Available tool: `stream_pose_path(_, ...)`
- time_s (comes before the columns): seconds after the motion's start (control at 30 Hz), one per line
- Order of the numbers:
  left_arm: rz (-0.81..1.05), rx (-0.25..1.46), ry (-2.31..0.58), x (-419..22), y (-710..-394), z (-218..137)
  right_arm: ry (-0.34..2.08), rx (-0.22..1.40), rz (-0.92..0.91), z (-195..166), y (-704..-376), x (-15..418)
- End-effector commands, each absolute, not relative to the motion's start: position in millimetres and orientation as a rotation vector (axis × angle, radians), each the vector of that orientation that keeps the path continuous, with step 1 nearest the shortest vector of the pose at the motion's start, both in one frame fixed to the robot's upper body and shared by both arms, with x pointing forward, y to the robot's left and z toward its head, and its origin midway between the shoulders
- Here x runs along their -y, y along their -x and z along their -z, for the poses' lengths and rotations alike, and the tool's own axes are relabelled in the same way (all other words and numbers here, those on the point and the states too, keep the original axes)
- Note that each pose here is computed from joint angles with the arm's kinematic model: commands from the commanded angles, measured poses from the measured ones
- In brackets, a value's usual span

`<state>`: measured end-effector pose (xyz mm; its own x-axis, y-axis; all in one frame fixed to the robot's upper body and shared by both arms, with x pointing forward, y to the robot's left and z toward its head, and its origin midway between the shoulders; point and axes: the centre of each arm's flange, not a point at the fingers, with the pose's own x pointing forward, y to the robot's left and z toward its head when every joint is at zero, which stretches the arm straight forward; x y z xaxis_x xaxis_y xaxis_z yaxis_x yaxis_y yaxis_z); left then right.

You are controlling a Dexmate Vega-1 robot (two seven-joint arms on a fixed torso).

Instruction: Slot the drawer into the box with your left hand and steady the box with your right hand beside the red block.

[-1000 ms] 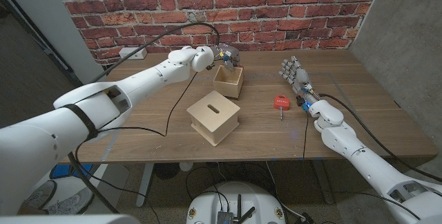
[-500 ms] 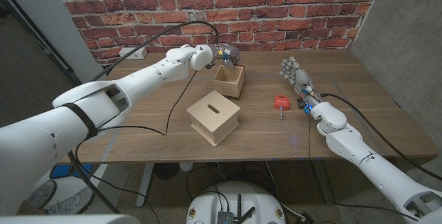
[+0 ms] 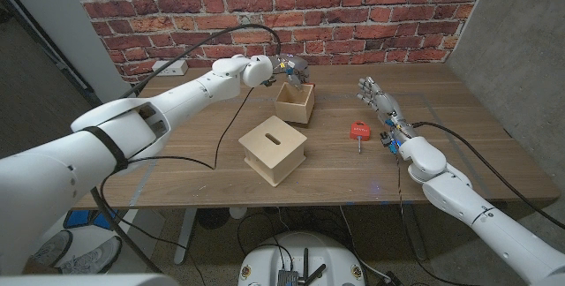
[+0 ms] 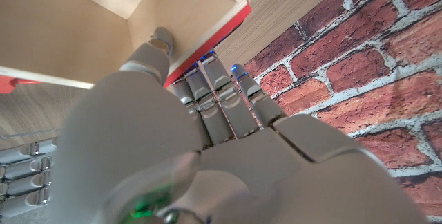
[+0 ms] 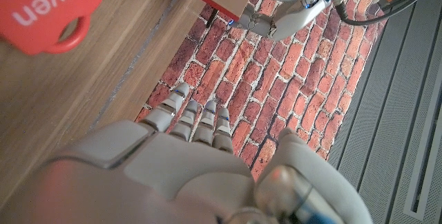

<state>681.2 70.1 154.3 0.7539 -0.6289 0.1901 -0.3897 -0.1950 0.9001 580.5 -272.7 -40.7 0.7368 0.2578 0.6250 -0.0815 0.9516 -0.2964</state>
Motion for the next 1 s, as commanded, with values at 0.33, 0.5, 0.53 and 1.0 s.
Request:
stream_pose_path(0.33, 0.312, 0.828, -1.822, -62.4, -676.5, -152.6, 0.497, 0.803, -0.147, 49.1, -543.4, 256.2)
stream_pose_path(0.5, 0.318, 0.838, -1.824, -62.1, -674.2, -153.5, 0.592, 0.826, -0.134, 48.8, -533.9, 251.5)
stream_pose_path(0.53, 0.320, 0.841, -1.826, -62.2, -673.9, -153.7, 0.611, 0.831, -0.127, 48.6, -531.8, 250.4)
stream_pose_path(1.0, 0.337, 0.878, -1.823, -61.7, -672.7, -149.9, 0.809, 0.864, -0.089, 51.0, -510.6, 239.2)
